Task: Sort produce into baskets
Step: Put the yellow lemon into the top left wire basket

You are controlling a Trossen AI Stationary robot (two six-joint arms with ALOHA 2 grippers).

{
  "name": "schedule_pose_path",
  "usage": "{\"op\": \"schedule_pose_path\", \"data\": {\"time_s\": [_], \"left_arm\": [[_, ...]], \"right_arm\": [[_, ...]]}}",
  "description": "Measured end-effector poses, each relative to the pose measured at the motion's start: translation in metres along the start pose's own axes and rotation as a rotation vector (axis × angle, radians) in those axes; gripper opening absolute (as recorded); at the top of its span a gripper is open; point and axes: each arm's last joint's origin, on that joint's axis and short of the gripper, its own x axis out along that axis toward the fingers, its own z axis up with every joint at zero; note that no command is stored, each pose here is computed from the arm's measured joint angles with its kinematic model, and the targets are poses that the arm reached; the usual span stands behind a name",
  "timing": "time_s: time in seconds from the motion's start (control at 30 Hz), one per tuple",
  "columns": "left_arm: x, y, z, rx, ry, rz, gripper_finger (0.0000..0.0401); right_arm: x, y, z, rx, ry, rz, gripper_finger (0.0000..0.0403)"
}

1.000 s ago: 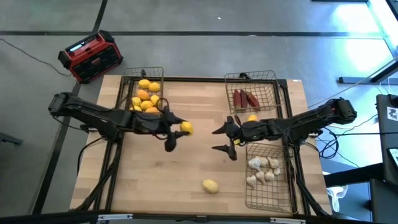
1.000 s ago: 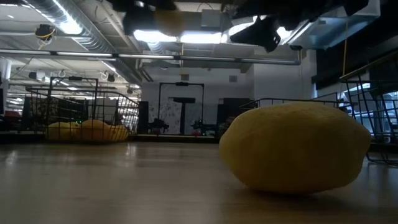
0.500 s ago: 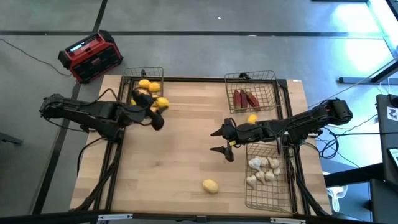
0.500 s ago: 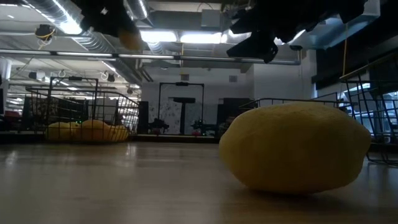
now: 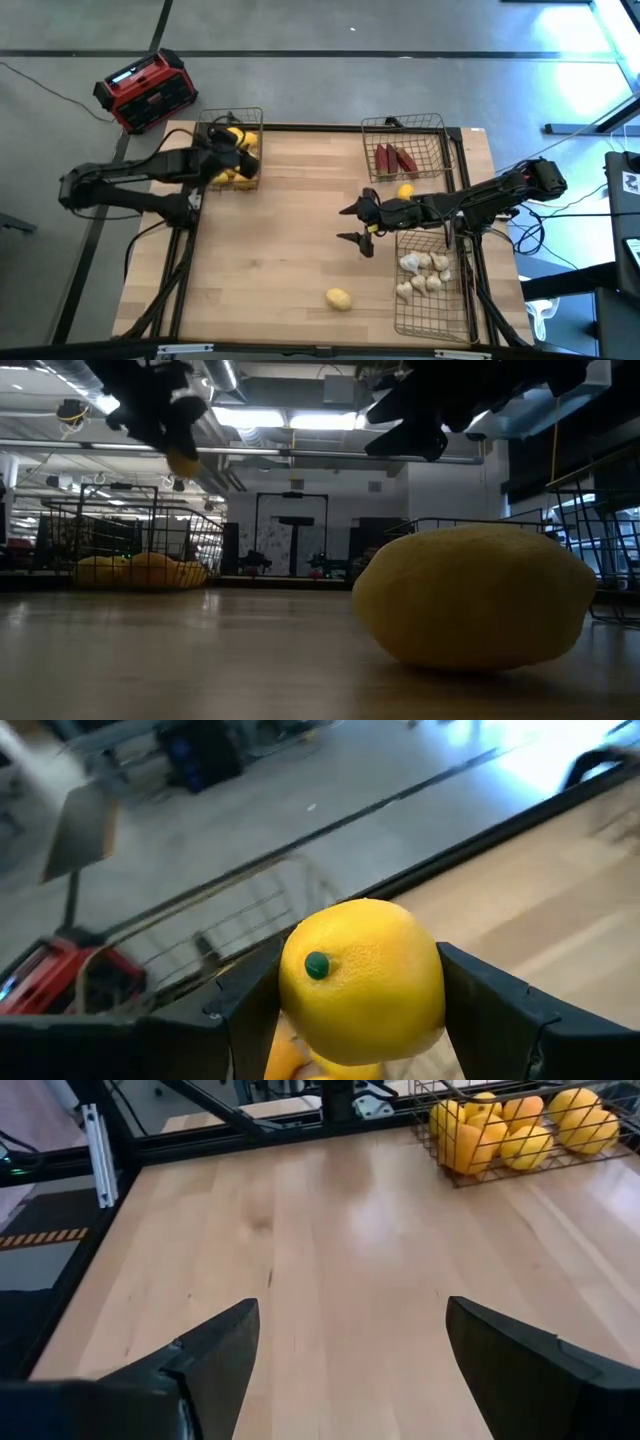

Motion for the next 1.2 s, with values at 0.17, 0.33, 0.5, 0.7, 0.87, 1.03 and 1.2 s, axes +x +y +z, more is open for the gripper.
{"op": "schedule_pose_path", "data": {"time_s": [0.17,0.33,0.5,0.7,0.87,1.03,1.2], "left_arm": [[0.022,0.014,-0.009,-0.014,0.094,0.059,0.0233],[0.043,0.024,-0.017,-0.054,0.206,0.071,0.0233],[0.064,0.029,-0.022,-0.053,0.318,0.055,0.0233],[0.087,0.038,-0.027,-0.049,0.415,0.096,0.0233],[0.111,0.041,-0.031,-0.012,0.467,0.093,0.0233],[0.131,0.043,-0.037,-0.017,0.509,0.096,0.0233],[0.145,0.045,-0.045,-0.015,0.568,0.125,0.0233]], "right_arm": [[0.001,0.000,-0.001,-0.001,0.001,-0.008,0.0317],[0.003,0.000,-0.003,-0.003,0.008,-0.015,0.0317],[0.006,-0.002,-0.005,-0.007,0.013,-0.065,0.0317],[0.007,-0.002,-0.006,-0.009,0.018,-0.068,0.0317],[0.009,-0.002,-0.008,-0.012,0.028,-0.070,0.0317],[0.009,-0.002,-0.008,-0.011,0.027,-0.070,0.0317],[0.009,-0.002,-0.008,-0.012,0.027,-0.070,0.0317]]}}
